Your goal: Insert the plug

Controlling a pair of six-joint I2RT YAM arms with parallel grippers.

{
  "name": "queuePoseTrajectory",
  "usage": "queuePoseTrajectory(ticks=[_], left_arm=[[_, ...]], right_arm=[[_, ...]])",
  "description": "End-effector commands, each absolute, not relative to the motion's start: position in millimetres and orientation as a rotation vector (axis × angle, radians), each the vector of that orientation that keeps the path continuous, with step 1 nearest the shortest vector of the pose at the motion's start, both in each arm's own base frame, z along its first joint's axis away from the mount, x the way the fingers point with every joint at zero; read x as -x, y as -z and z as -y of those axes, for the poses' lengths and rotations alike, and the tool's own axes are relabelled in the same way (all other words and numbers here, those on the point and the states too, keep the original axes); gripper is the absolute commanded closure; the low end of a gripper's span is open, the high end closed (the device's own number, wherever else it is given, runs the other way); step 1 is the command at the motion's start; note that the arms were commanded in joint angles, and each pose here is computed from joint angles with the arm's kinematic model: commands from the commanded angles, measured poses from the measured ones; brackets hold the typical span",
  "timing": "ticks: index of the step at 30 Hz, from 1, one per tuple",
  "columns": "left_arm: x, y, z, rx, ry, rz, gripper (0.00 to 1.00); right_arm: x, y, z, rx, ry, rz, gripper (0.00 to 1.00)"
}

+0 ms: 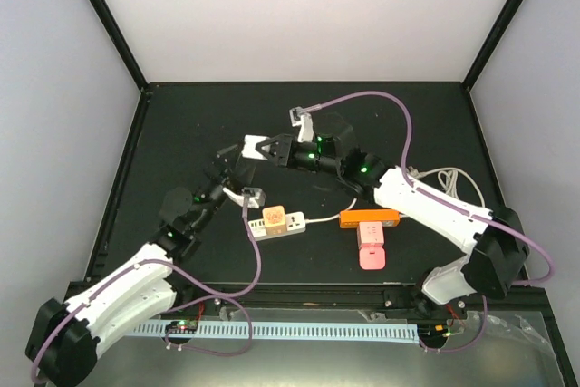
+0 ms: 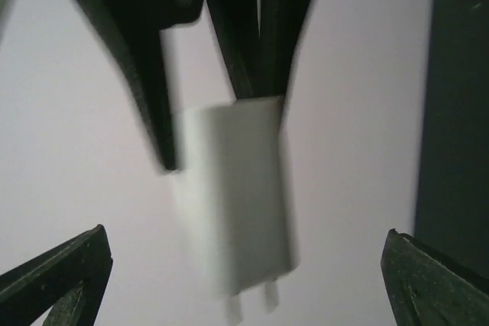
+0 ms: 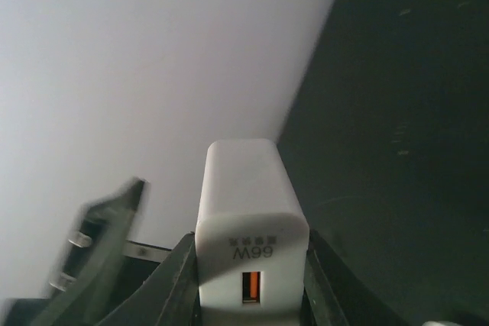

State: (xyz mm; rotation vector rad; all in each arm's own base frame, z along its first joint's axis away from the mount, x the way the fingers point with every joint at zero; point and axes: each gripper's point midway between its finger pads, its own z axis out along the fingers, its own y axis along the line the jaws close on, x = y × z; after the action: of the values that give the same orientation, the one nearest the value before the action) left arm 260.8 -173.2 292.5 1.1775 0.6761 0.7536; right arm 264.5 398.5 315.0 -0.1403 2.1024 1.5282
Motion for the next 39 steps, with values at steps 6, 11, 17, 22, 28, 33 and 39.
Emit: queuePoseTrajectory(ticks=[6,11,17,22,28,33,39], left_arm=[[-220.7,-213.2,183.9,-1.591,0.095,-1.311,0.01],[-201.4,-203.1,193.0,-1.644,0.305,-1.372,0.01],[-192.8,-193.4,200.7,-1.664,0.407,-1.355,0.01],[-189.9,-163.4,203.0,-1.726,0.476,-1.399,0.01],[-206.6,-153.9,195.8,-1.726,0.453,-1.552,0.04],[-222.8,-156.6,180.1,-1.66,0.432,-1.559,0.04],[-239.7,-153.9,158.3,-1.593,0.42,-1.613,0.04]], right_arm=[[-270.7,-267.2,-269.1,0.23,-0.657,-2.361,0.99],[-244.4,-226.4,-251.1,0.353,-0.528,-2.559,0.99],[-226.1,-186.9,-234.1,0.444,-0.358,-2.748,0.99],[-221.5,-176.1,-232.4,0.509,-0.246,-2.841,0.99],[-219.2,-162.8,-260.9,0.608,-0.245,-2.907,0.99],[-218.6,-155.5,-287.6,0.699,-0.212,-2.936,0.99],[-219.1,-138.8,-304.9,0.738,-0.175,-2.984,0.99]])
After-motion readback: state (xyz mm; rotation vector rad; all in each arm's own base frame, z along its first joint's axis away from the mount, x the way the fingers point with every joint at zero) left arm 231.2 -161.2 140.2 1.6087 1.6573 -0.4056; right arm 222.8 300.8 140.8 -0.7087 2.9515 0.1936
